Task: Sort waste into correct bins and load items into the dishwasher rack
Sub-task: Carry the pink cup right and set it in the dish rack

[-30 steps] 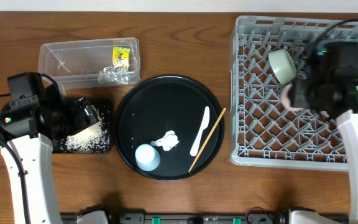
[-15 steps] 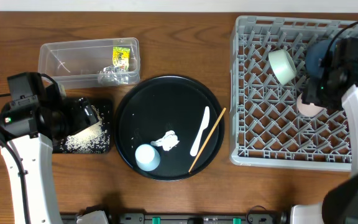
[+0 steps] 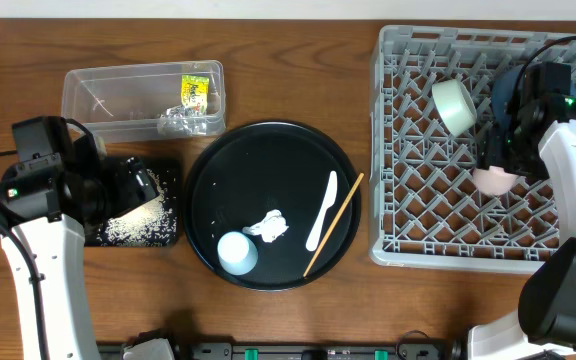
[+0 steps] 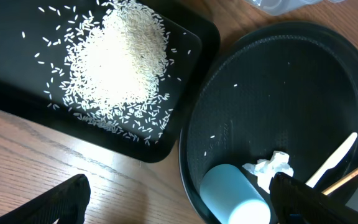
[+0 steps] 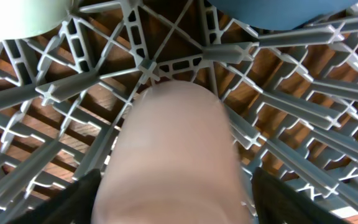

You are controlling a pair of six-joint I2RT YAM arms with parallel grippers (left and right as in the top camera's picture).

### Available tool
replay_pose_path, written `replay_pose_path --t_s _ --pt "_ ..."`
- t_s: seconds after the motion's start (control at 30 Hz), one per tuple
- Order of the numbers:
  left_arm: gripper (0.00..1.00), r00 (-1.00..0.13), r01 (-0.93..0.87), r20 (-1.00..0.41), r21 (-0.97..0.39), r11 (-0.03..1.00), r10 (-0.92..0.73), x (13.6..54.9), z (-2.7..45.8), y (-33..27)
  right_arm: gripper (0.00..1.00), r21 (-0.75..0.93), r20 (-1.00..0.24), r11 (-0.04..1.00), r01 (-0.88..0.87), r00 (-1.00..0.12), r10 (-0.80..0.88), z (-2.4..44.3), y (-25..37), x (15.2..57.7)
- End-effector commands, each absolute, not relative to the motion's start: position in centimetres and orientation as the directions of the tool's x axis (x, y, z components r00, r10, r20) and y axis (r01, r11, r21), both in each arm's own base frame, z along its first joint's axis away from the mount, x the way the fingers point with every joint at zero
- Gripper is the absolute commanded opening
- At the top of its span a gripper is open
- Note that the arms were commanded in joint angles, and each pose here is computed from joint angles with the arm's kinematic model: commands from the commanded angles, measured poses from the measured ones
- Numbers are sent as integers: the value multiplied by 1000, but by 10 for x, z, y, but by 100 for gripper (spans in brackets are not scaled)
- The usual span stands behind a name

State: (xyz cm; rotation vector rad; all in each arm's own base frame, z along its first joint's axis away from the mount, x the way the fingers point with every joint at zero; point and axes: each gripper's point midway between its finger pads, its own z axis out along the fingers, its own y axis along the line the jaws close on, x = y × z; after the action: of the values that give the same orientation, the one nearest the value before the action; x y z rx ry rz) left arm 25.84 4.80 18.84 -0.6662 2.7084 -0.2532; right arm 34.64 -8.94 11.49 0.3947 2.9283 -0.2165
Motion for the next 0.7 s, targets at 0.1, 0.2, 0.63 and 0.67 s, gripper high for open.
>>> replay_pose_path --t_s 0.1,0.2,0.63,0.67 --pt "93 -826 -430 -278 -250 867 -490 258 190 50 79 -89 -265 953 288 -930 256 141 -88 352" --pt "93 -826 -431 -277 -250 867 -490 258 190 50 79 7 -335 971 239 -914 228 172 -67 362" --pt "93 -826 -431 -278 -250 867 -490 258 189 50 83 183 -457 823 -538 -788 -413 214 172 331" --pt "93 -826 -431 -278 -250 867 -490 258 189 50 84 185 -450 793 -581 -767 -457 209 191 324"
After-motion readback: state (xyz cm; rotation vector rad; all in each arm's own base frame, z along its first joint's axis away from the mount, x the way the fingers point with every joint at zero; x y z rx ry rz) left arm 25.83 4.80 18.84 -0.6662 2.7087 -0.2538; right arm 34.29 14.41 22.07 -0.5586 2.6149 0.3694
